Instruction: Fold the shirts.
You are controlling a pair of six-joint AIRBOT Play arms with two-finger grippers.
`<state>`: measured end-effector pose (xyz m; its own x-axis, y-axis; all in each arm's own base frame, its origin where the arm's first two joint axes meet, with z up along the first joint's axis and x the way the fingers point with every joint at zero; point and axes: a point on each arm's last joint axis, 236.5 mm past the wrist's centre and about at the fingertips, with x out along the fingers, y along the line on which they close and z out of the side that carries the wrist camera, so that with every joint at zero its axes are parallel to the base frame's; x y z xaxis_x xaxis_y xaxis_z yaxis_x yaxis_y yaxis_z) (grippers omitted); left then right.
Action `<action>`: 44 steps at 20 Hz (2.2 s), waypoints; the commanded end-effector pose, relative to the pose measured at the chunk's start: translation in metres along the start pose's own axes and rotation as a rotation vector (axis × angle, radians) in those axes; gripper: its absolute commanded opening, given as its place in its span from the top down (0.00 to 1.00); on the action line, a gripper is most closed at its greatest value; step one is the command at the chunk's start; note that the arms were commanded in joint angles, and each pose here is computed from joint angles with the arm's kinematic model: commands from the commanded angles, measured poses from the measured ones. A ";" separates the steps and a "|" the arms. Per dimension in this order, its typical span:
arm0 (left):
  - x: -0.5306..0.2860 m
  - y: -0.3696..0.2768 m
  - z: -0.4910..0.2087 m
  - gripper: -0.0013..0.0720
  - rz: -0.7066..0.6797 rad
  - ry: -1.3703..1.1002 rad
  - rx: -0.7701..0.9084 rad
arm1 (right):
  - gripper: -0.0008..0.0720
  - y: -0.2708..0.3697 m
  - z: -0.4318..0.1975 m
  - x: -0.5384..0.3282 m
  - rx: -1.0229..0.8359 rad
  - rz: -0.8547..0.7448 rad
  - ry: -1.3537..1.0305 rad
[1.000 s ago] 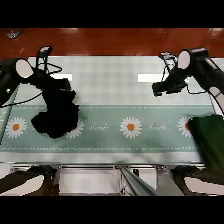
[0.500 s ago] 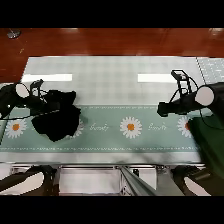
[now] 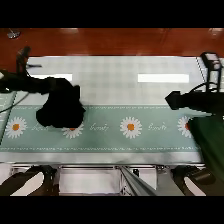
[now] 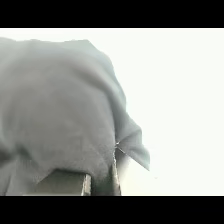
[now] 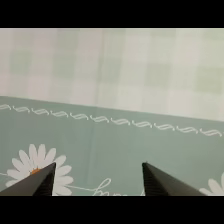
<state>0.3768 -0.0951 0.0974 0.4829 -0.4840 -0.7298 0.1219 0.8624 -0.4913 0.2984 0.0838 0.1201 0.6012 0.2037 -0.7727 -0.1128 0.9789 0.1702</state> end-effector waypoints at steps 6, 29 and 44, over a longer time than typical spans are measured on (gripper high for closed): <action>-0.224 -0.222 0.088 0.94 -0.371 -0.592 0.381 | 0.13 0.006 0.025 -0.092 0.012 0.035 -0.263; 0.074 -0.154 -0.171 0.94 -0.308 0.161 0.242 | 0.13 0.051 -0.069 -0.040 0.020 0.253 0.058; -0.010 0.041 -0.134 0.03 -0.032 0.144 -0.282 | 0.13 -0.134 -0.089 0.021 0.360 -0.184 0.348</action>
<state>0.2784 -0.0774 0.0040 0.3301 -0.4663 -0.8207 -0.0643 0.8563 -0.5125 0.2809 0.0301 0.0386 0.3714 0.2182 -0.9025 0.1296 0.9503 0.2831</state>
